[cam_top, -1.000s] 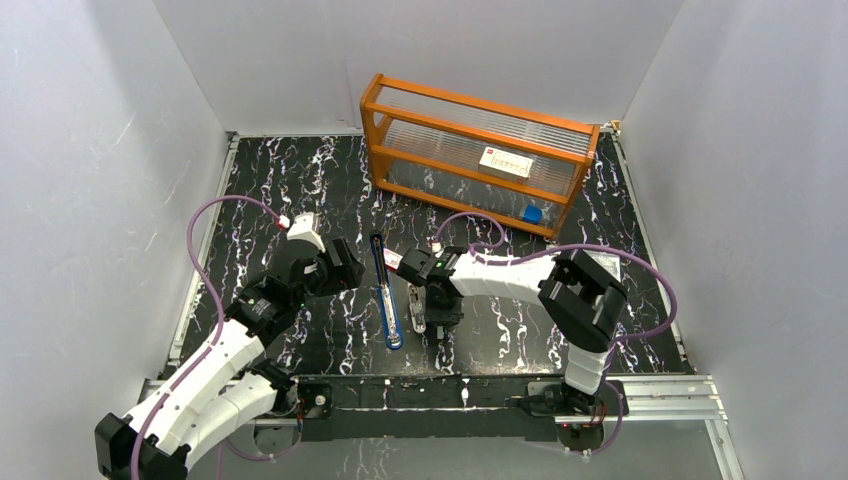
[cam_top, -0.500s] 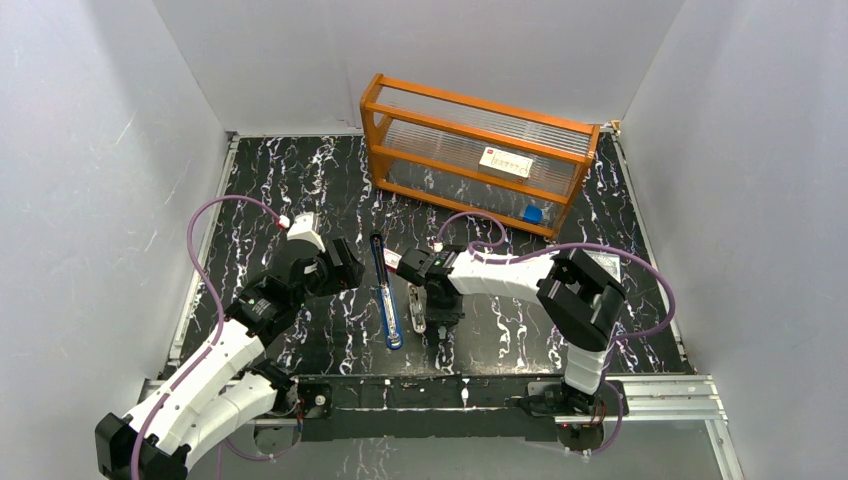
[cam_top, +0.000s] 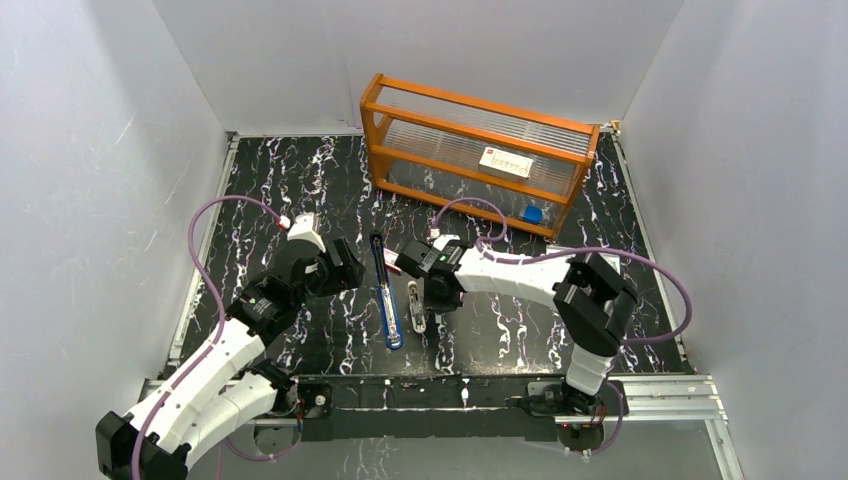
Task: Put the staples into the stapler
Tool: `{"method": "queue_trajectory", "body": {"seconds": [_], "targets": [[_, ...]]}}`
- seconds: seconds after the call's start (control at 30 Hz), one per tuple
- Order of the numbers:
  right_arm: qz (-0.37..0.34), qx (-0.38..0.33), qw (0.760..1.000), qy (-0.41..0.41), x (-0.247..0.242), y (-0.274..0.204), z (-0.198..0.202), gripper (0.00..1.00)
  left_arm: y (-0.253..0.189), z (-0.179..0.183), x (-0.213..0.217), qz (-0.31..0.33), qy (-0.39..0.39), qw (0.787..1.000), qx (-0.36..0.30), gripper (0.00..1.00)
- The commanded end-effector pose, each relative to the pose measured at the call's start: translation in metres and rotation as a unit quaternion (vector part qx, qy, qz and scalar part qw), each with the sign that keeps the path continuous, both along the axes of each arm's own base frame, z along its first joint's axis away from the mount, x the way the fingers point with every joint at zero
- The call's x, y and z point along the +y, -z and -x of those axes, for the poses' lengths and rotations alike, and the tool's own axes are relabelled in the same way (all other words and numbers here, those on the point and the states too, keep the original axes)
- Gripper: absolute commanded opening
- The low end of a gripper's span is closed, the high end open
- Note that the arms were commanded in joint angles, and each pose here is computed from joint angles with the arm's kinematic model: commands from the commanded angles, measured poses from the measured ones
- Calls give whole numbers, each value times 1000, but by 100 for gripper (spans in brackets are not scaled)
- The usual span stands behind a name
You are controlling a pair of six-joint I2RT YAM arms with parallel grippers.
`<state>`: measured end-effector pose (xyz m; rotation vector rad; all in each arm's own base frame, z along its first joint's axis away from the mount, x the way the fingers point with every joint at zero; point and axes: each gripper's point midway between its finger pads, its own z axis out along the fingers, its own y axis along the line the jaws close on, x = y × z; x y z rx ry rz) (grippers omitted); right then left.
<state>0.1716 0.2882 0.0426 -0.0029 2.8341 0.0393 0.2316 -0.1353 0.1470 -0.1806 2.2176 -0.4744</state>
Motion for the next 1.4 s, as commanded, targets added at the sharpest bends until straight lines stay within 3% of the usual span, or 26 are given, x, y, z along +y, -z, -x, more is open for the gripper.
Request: {"method": "queue_trajectory", "body": {"seconds": [0.0, 0.13, 0.37, 0.63, 0.87, 1.1, 1.37], "targets": [[-45, -72, 996, -22, 16, -33, -23, 25, -27, -5, 2, 25, -17, 999, -37, 81], [-57, -99, 992, -44, 23, -46, -31, 25, -38, -6, 9, 31, -42, 998, -47, 82], [-80, -150, 982, -87, 39, -72, -36, 25, -13, 3, 6, 37, -60, 997, 39, 82], [-124, -205, 961, -137, 67, -105, -45, 25, 20, 9, -6, 157, -28, 968, 195, 81], [-125, -219, 954, -161, 84, -111, -43, 26, 29, -6, -11, 222, -8, 949, 226, 80], [-107, -227, 954, -166, 103, -105, -32, 26, 29, -16, -2, 169, 45, 961, 214, 80], [-89, -229, 957, -154, 115, -88, -18, 26, 53, -11, 9, 167, 25, 956, 241, 81]]}}
